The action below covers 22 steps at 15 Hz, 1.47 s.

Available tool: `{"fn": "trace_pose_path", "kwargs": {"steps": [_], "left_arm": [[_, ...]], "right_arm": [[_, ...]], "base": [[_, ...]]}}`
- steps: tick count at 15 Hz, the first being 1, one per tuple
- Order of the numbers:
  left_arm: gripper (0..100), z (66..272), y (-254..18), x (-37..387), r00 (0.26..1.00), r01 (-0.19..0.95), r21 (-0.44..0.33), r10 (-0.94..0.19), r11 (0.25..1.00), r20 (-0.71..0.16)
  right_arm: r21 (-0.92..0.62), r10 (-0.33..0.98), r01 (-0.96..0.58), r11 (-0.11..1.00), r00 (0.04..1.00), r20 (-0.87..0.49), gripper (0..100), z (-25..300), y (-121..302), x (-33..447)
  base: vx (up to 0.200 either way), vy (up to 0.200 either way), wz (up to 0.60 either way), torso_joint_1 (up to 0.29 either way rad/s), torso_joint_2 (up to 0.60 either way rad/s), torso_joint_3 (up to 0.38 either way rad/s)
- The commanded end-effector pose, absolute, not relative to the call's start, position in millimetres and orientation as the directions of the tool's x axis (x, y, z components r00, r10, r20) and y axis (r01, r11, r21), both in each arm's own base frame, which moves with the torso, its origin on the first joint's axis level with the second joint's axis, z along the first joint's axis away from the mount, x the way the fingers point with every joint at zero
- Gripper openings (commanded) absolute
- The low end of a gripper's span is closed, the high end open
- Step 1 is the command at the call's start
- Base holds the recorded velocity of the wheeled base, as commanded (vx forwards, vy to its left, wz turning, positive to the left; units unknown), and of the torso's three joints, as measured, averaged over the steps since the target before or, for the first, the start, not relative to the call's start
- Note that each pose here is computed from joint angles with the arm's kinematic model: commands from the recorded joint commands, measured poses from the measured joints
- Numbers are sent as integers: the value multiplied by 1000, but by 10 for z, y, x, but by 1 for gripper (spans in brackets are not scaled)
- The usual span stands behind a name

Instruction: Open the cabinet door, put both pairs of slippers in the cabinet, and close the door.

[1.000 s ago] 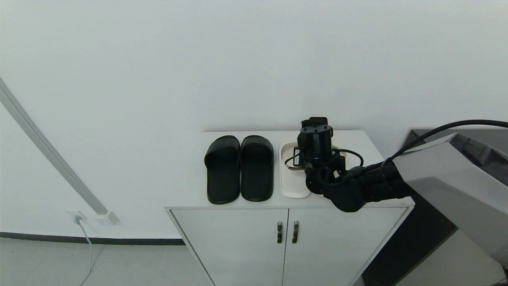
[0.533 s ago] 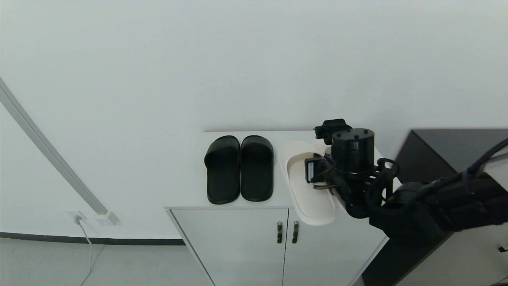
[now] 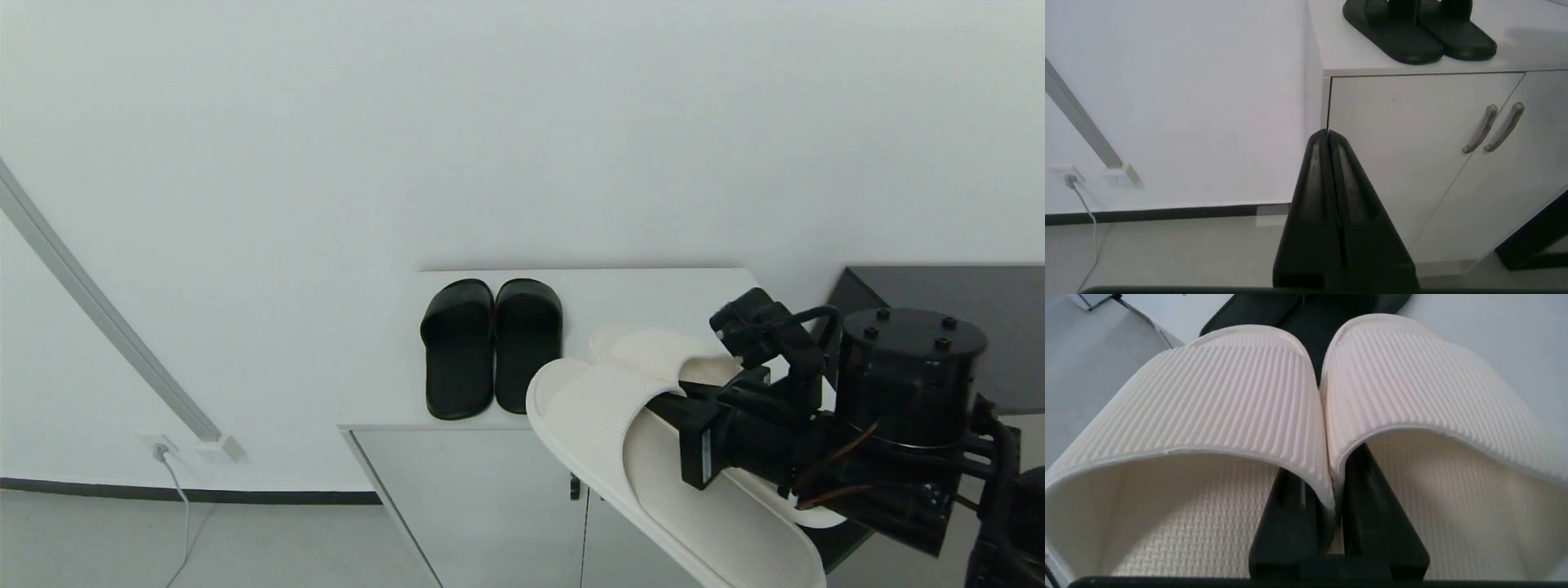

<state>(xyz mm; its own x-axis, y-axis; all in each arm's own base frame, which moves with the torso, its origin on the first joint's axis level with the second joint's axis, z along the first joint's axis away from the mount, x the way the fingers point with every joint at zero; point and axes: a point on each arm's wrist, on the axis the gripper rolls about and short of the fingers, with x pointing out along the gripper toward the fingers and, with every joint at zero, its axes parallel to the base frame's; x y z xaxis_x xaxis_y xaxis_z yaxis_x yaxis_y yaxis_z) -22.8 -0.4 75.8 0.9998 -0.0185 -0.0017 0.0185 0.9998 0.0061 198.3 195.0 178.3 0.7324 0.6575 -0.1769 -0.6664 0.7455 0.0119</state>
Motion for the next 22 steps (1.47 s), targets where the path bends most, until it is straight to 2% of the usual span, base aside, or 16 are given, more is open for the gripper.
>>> {"fn": "trace_pose_path", "kwargs": {"steps": [1,5,11,22], "left_arm": [[0,758,-4,-228,1000,18,6,-18,1000,-2],[0,758,-4,-228,1000,18,6,-18,1000,-2],[0,758,-4,-228,1000,18,6,-18,1000,-2],[0,758,-4,-228,1000,17,5,-17,1000,-2]], "right_arm": [[18,666,-671,741,731,-151,0,1859,1845,1876],[16,665,-672,740,728,-169,0,1815,1849,1879],[15,661,-670,742,728,-184,0,1775,1865,1896],[7,652,-665,747,729,-208,0,1701,1843,1897]], "base": [[0,0,0,0,0,0],[0,0,0,0,0,0],[-200,0,0,3,4,4],[0,0,0,0,0,0]]}}
